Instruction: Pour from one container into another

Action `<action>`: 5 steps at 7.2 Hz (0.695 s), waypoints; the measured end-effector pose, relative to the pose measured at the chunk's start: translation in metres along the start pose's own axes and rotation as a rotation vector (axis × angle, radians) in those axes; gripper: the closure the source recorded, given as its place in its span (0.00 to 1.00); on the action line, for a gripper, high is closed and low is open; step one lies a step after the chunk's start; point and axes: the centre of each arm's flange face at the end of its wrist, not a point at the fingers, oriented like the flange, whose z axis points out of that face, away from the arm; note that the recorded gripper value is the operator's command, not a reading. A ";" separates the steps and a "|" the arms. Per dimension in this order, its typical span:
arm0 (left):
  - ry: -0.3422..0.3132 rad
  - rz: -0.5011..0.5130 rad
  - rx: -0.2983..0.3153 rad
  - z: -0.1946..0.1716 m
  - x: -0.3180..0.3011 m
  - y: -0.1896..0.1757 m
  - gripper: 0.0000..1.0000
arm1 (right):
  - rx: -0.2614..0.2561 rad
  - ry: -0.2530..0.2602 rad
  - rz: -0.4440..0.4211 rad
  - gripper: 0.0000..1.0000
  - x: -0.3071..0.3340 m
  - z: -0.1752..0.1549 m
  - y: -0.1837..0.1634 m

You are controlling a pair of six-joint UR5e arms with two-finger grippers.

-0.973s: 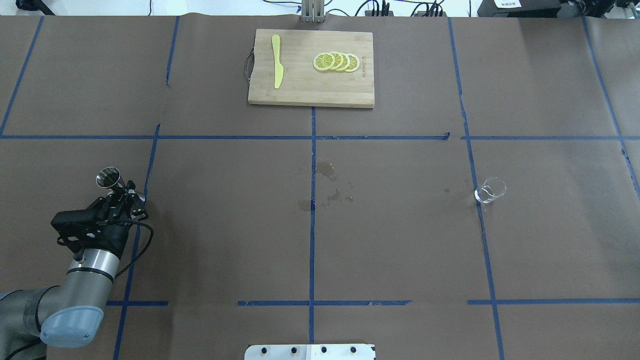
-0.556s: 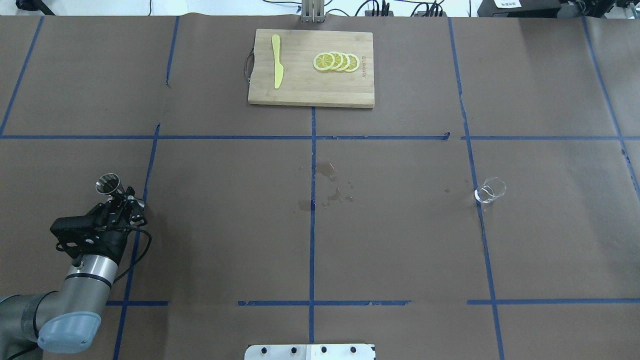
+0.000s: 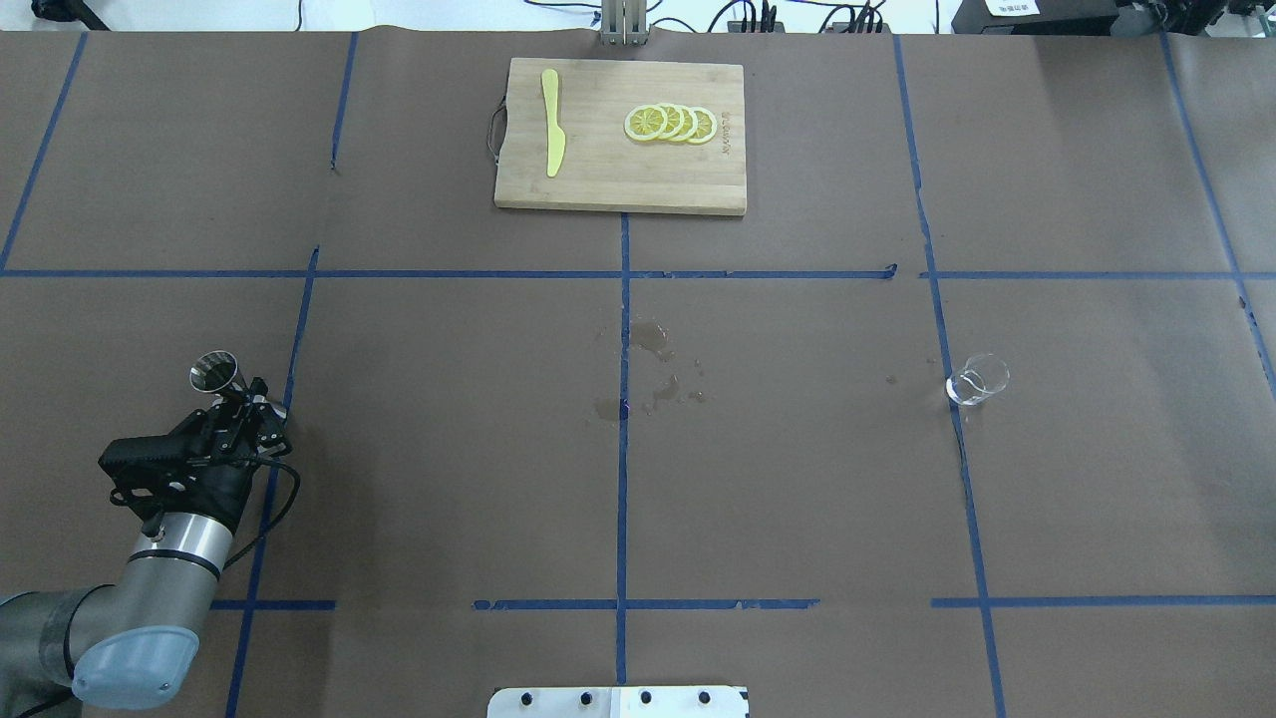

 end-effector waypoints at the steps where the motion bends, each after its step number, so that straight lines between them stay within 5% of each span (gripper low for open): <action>1: 0.001 0.002 -0.001 0.000 0.000 0.001 1.00 | -0.001 0.000 0.000 0.00 0.001 0.001 0.001; 3: 0.000 0.004 0.002 -0.001 -0.001 0.002 1.00 | -0.001 0.000 0.000 0.00 0.001 0.001 0.002; 5: 0.001 0.005 0.004 -0.001 -0.001 0.002 0.78 | -0.002 0.000 0.001 0.00 0.001 0.001 0.002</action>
